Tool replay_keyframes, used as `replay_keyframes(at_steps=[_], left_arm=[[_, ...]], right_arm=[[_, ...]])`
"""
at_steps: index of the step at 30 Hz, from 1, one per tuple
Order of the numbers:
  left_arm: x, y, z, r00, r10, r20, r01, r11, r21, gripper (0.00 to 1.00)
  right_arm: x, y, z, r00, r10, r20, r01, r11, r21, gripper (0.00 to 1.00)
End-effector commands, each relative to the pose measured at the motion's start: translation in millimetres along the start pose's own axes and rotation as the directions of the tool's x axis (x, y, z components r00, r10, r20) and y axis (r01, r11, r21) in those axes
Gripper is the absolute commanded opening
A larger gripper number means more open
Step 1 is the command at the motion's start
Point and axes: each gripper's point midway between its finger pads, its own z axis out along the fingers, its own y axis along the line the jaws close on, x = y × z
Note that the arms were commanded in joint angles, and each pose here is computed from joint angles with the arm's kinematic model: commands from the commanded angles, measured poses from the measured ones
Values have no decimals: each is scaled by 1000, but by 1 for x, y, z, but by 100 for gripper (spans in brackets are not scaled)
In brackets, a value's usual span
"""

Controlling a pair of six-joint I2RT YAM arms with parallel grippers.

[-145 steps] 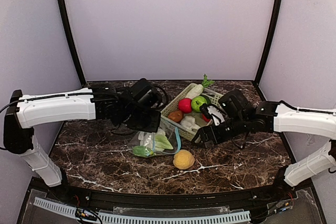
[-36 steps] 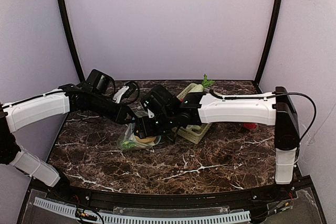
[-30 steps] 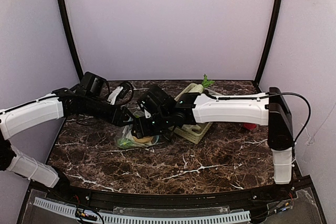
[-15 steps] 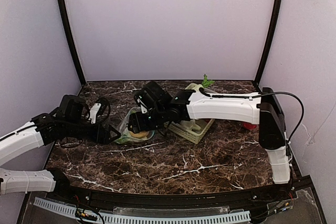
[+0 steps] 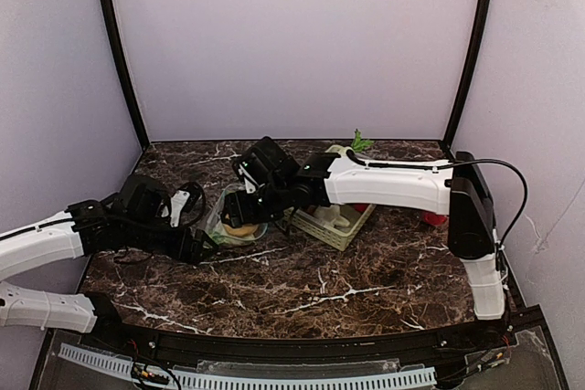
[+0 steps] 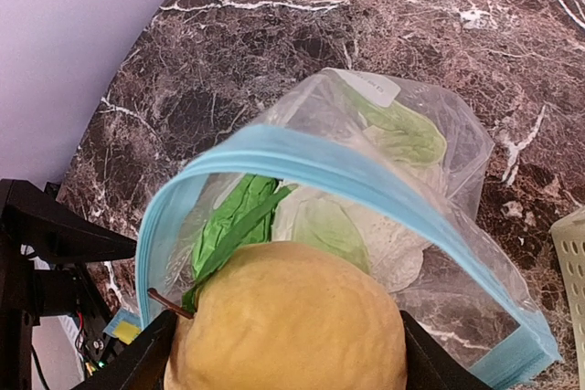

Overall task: Place the food in the zip-top bag and seal the zipper
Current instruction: Place the fake vegetable in the zipper food storage bag.

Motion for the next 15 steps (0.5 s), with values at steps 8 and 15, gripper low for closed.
replay_keyframes(at_steps=[8, 15], left_arm=[[-26, 14, 3, 981, 195, -21, -194, 948, -253, 67], [-27, 11, 3, 975, 219, -26, -219, 944, -249, 39]], right_arm=[[-9, 2, 6, 1000, 0, 6, 0, 1000, -27, 49], [-11, 0, 6, 1000, 7, 7, -7, 1000, -25, 49]])
